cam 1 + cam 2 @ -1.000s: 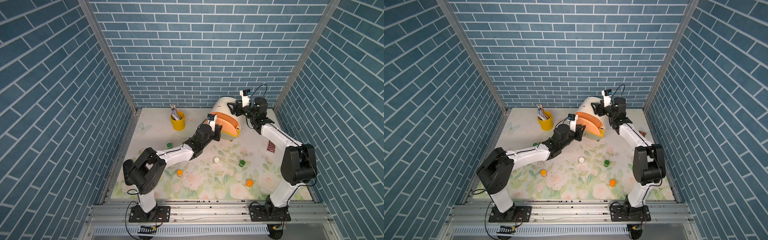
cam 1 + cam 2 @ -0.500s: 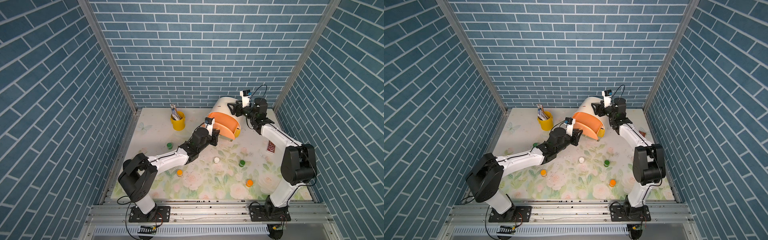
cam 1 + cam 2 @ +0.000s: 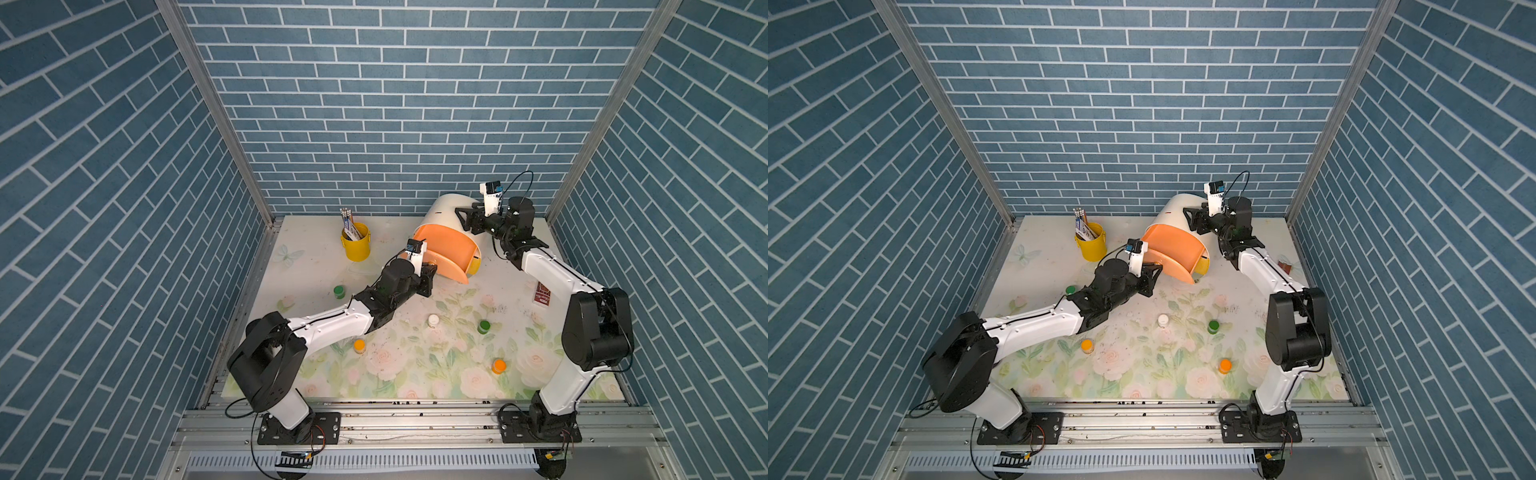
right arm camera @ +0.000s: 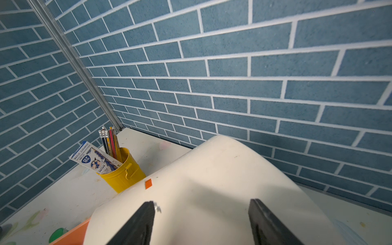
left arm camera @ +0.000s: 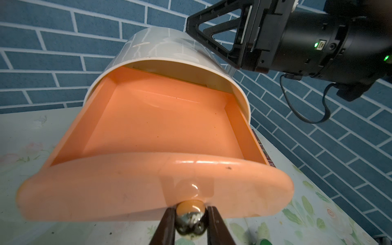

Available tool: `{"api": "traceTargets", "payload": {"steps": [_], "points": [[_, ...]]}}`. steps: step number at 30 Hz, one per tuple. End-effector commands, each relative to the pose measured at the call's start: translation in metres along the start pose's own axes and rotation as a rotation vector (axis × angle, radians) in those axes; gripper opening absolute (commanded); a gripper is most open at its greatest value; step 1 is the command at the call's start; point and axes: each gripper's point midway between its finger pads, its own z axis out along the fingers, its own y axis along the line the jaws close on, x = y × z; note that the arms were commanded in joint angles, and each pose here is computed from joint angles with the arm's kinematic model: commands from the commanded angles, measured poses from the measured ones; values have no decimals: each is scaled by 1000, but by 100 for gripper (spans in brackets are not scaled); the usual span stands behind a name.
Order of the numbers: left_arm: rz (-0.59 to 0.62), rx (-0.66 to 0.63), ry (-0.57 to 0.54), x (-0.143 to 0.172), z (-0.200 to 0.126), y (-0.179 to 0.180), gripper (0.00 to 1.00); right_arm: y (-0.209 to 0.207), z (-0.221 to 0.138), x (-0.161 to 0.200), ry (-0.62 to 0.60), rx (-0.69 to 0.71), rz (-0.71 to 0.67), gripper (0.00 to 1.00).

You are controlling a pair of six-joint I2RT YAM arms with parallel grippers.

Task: Put the paint cans in the drawer according to color
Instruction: Open the drawer in the storage box, then pick up the paint can at the center of the board.

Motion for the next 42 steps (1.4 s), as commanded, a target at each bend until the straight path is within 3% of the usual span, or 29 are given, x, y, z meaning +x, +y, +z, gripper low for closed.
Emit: {"api": "traceTargets", "payload": {"steps": [1, 9, 25, 35, 38, 41, 42], "points": [[-6, 10, 3, 2, -5, -3, 9, -3, -2, -3, -18, 10, -30, 75], [-6, -3, 20, 10, -6, 1, 10, -3, -3, -3, -18, 10, -32, 75], [20, -15, 8, -5, -12, -1, 53, 0, -15, -18, -30, 27, -44, 75], [43, -10, -55, -40, -39, -8, 70, 9, -58, -50, -35, 104, -69, 76], [41, -23, -100, -56, -57, -8, 82, 16, -77, -59, -25, 124, -62, 77], [34, -48, -150, -73, -80, -4, 100, 19, -102, -67, -19, 179, -31, 77], [31, -63, -164, -78, -88, -2, 100, 20, -111, -68, -14, 200, -15, 77]]}}
